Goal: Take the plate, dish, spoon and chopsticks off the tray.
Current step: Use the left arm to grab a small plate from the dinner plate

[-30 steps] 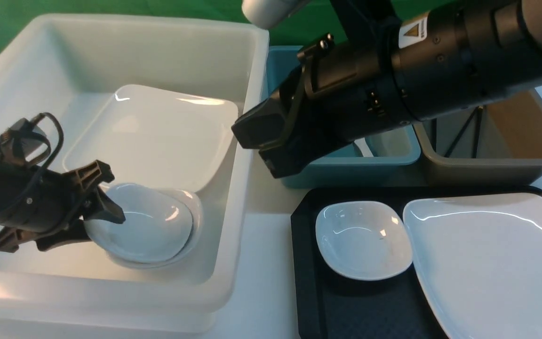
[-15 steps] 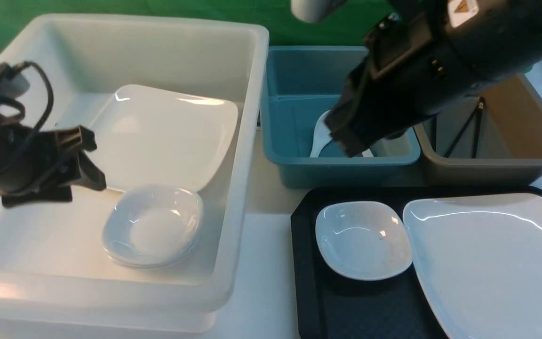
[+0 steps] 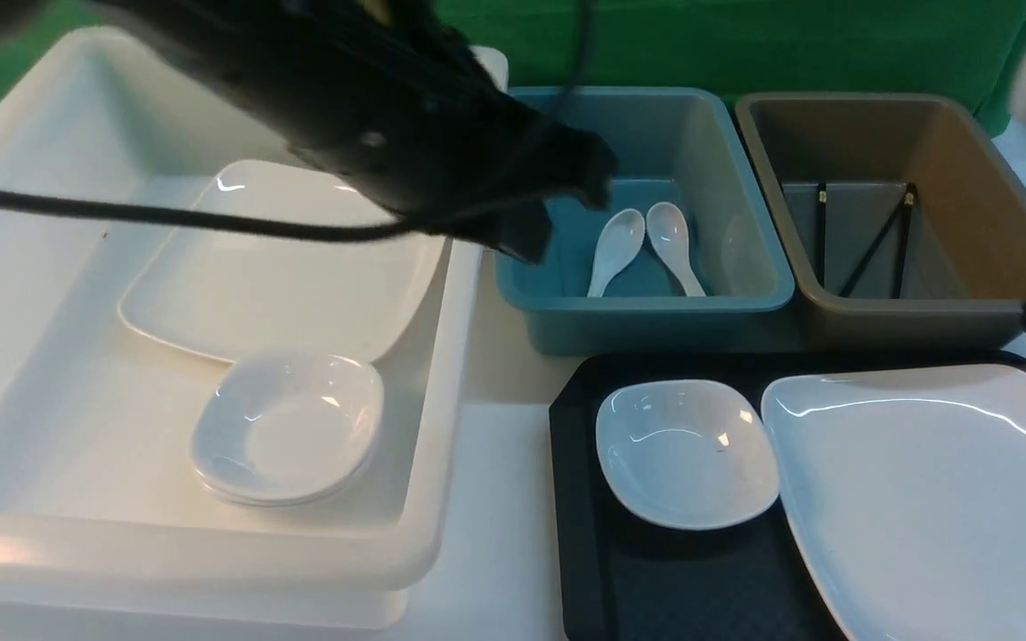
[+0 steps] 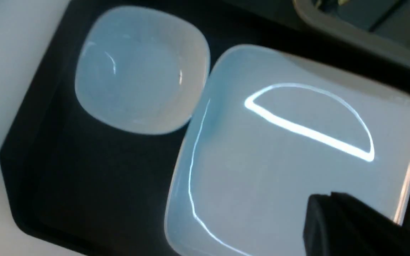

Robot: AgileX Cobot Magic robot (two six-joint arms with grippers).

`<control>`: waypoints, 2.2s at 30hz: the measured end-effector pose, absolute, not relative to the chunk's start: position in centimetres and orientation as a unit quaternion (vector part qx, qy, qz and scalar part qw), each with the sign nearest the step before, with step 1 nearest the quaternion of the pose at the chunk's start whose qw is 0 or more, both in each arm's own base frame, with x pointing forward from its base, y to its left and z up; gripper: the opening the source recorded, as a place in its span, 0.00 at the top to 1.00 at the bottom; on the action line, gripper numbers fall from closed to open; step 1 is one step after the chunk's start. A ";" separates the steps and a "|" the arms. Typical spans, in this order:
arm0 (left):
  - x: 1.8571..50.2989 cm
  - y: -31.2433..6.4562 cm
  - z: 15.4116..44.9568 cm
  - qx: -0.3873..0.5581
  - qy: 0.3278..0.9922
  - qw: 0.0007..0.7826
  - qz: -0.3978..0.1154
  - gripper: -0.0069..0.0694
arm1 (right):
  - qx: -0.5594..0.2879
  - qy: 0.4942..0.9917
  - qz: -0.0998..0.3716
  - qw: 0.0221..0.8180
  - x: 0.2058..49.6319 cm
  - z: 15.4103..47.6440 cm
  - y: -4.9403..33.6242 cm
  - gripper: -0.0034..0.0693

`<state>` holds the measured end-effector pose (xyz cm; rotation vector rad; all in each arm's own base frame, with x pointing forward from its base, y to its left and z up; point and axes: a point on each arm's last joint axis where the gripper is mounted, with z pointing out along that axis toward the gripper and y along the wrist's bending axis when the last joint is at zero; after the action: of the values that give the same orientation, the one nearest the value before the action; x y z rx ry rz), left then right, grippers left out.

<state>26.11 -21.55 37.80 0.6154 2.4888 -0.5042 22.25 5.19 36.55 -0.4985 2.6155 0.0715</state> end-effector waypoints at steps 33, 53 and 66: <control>27.5 -36.1 17.6 0.527 0.837 0.152 -0.001 0.22 | -0.149 0.949 0.110 0.256 16.4 33.5 4.0 0.92; 27.9 -36.8 17.1 0.522 0.838 0.162 0.012 0.71 | -0.244 0.907 0.197 0.281 16.0 34.2 5.9 0.92; 27.7 -36.8 25.3 0.478 0.859 0.182 -0.023 0.88 | -0.293 0.872 0.238 0.313 15.1 38.9 6.7 0.92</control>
<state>27.71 -36.82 25.31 1.3481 2.4258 -0.0643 15.09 6.72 38.92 -0.7738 2.2988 0.6273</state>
